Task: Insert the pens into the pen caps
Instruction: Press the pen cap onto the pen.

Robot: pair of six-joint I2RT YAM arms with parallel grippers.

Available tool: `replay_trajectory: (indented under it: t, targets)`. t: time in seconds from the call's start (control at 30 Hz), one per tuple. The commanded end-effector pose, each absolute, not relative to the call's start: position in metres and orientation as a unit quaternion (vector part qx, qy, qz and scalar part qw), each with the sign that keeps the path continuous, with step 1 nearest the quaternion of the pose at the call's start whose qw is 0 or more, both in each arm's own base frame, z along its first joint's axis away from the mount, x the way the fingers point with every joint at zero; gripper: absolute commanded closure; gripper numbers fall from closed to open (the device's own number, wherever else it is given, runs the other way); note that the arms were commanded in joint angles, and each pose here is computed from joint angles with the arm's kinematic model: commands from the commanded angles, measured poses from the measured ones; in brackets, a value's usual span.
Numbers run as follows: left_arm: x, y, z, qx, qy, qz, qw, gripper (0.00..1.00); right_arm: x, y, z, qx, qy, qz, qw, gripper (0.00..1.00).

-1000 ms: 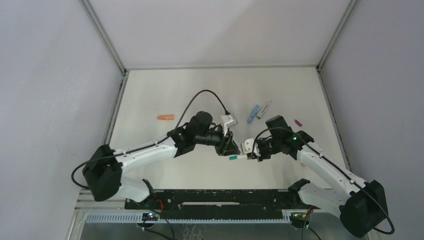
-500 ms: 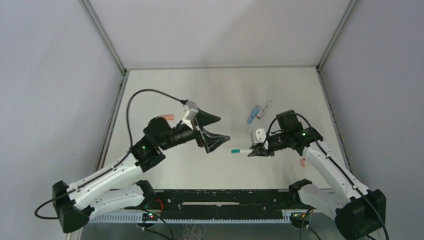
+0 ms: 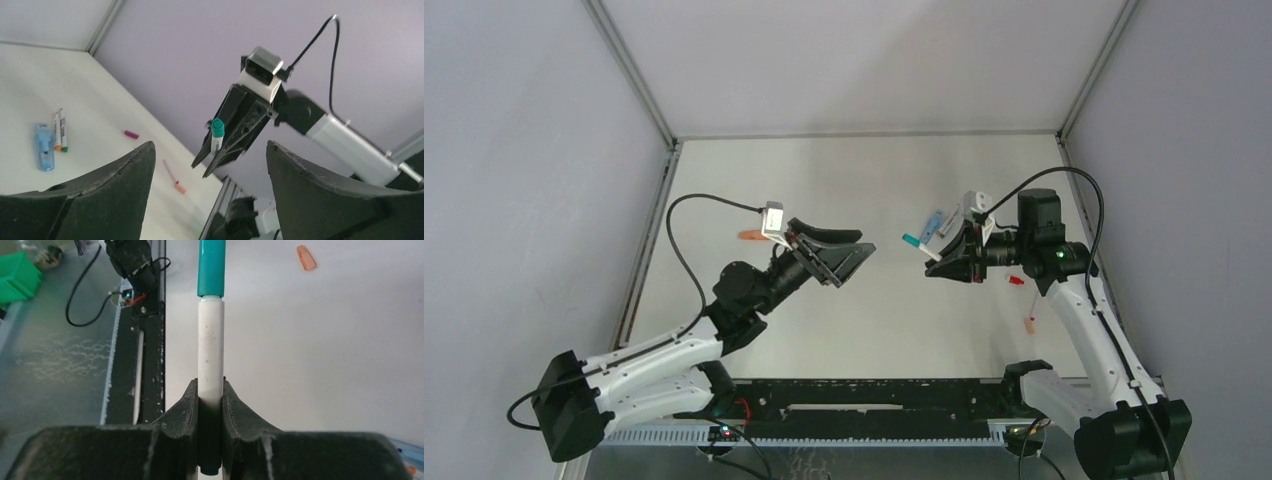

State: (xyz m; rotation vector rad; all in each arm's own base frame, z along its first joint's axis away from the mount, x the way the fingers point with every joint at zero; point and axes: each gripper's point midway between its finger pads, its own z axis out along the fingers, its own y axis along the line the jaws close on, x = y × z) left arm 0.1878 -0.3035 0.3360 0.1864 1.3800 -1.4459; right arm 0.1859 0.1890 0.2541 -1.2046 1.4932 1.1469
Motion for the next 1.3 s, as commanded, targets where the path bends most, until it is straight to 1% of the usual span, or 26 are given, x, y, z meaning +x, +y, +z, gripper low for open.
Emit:
replay_trajectory:
  t: [0.0,0.1,0.23,0.33,0.5,0.63,0.93,1.27]
  targets:
    - [0.200,-0.296,0.383,-0.020,0.528,-0.647,0.550,0.16,0.193,0.193,0.286,-0.433,0.617,0.493,0.434,1.00]
    - [0.208,-0.307,0.383,-0.046,0.542,-0.643,0.539,0.16,0.194,0.194,0.288,-0.428,0.619,0.495,0.433,1.00]
    - [0.221,-0.327,0.373,-0.072,0.579,-0.632,0.511,0.22,0.196,0.193,0.286,-0.426,0.623,0.493,0.434,1.00]
    - [0.222,-0.339,0.374,-0.074,0.583,-0.635,0.502,0.27,0.196,0.193,0.284,-0.425,0.625,0.491,0.433,1.00]
    - [0.222,-0.353,0.374,-0.071,0.591,-0.638,0.488,0.38,0.200,0.193,0.279,-0.423,0.629,0.486,0.435,1.00]
    - [0.223,-0.362,0.368,-0.071,0.601,-0.638,0.476,0.43,0.201,0.193,0.277,-0.421,0.632,0.484,0.435,1.00]
    - [0.223,-0.372,0.369,-0.065,0.604,-0.641,0.469,0.46,0.204,0.194,0.272,-0.421,0.639,0.475,0.435,1.00]
    - [0.225,-0.382,0.367,-0.055,0.611,-0.639,0.464,0.53,0.204,0.195,0.268,-0.424,0.642,0.468,0.435,1.00]
